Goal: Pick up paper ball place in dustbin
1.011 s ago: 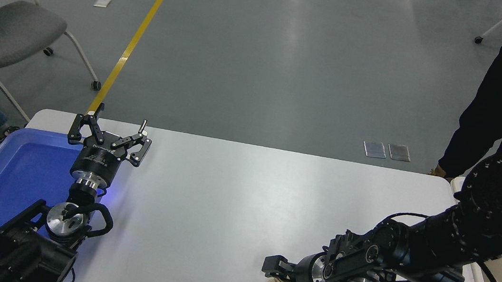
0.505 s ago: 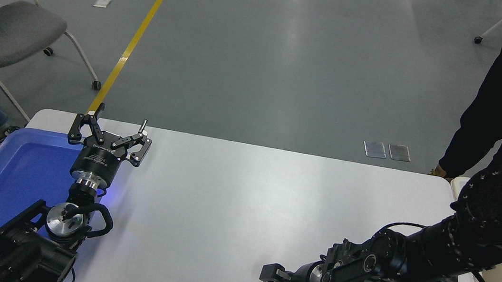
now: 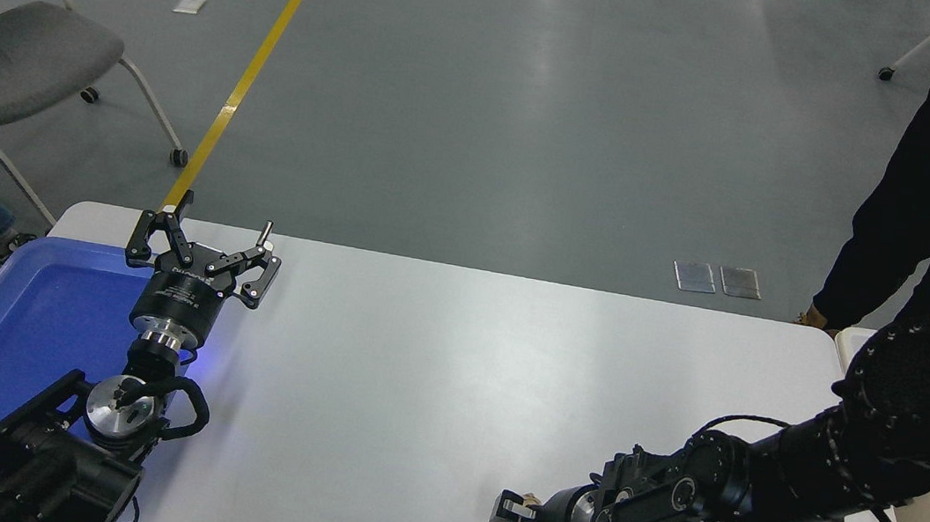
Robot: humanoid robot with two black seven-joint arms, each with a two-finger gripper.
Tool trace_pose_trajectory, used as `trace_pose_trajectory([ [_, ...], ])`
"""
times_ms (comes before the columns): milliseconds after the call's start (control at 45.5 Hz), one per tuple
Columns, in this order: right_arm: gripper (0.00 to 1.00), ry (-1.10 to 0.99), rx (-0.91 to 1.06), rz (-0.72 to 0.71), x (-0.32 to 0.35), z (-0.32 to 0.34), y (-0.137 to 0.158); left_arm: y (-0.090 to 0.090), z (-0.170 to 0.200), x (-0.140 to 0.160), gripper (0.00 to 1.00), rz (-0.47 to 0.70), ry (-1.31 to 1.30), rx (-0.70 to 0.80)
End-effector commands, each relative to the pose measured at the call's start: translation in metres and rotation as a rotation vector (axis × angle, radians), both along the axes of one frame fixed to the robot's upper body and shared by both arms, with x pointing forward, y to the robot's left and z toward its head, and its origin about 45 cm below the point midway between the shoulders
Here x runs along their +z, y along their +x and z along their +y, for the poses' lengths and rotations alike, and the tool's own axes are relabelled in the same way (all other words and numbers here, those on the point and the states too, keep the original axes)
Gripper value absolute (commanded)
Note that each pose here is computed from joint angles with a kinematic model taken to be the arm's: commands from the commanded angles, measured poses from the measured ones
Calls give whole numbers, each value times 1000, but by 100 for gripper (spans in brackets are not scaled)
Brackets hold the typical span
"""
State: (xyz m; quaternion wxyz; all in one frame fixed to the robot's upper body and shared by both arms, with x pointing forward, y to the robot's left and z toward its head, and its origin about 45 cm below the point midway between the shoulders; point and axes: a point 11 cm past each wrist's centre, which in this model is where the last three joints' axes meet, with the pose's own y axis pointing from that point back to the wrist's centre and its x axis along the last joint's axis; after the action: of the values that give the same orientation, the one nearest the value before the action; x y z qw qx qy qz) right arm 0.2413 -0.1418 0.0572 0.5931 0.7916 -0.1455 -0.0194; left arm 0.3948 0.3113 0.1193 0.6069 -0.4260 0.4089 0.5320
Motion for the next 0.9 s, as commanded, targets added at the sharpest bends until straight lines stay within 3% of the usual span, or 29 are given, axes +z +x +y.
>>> trace_pose_trajectory([
  [0,0,-7,12,-14,3,-1,5,0,0,0,99,-1,0,0],
  [352,0,-45,213,31,71,7,1,0,0,0,99,-1,0,0],
  [593,0,-113,238,-13,178,-34,55,0,0,0,99,0,0,0],
  [879,0,-218,298,-46,297,-76,78,0,0,0,99,0,0,0],
])
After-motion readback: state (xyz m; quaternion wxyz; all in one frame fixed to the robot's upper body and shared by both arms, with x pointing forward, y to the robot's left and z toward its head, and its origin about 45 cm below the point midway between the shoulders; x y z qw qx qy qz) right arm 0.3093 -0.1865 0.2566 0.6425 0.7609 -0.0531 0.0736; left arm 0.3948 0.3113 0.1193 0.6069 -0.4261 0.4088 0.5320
